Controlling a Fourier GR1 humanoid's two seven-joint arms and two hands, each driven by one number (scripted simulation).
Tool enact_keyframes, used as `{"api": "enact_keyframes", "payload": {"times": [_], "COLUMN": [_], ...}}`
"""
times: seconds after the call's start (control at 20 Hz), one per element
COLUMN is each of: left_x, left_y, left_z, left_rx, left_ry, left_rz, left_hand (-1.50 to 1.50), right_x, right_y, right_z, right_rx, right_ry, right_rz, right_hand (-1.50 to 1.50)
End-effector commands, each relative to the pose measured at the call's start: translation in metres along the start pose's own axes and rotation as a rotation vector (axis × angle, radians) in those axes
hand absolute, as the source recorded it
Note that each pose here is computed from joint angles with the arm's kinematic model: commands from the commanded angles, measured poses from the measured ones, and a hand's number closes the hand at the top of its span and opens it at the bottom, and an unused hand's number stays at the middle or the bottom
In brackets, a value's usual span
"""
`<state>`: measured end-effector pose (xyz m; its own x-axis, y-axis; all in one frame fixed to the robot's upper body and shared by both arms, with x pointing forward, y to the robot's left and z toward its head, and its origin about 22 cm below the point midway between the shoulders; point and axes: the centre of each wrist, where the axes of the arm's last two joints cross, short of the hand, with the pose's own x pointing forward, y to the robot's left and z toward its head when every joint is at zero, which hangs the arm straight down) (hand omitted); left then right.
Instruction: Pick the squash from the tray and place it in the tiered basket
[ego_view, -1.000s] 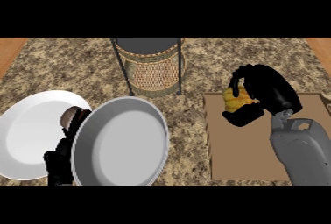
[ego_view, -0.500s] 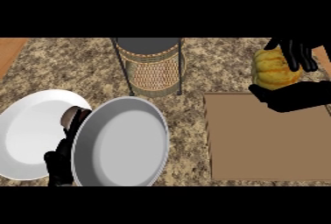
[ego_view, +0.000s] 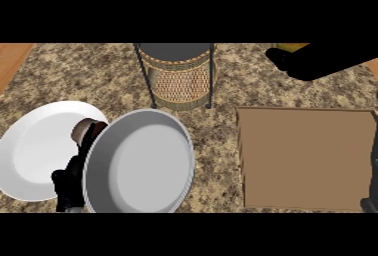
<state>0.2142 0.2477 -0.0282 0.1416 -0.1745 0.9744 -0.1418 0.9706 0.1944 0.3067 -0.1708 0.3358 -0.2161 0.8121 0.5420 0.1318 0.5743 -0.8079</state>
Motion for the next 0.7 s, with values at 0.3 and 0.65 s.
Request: {"api": "enact_keyframes", "payload": {"times": [0.3,0.65], "left_x": [-0.011,-0.013], "left_y": [-0.035,-0.01], "left_z": [-0.006,-0.003], "left_rx": [-0.038,-0.041], "left_ry": [0.103,0.106], "left_rz": [0.005,-0.011], "left_hand": [0.0,0.0], "right_x": [0.031,0.016], "right_y": [0.034,0.058], "right_z": [-0.061,-0.093], "right_rx": [0.023,0.118], "right_ry": [0.045,0.002], "right_rz": [0.0,0.054], "right_hand": [1.5,1.5]}}
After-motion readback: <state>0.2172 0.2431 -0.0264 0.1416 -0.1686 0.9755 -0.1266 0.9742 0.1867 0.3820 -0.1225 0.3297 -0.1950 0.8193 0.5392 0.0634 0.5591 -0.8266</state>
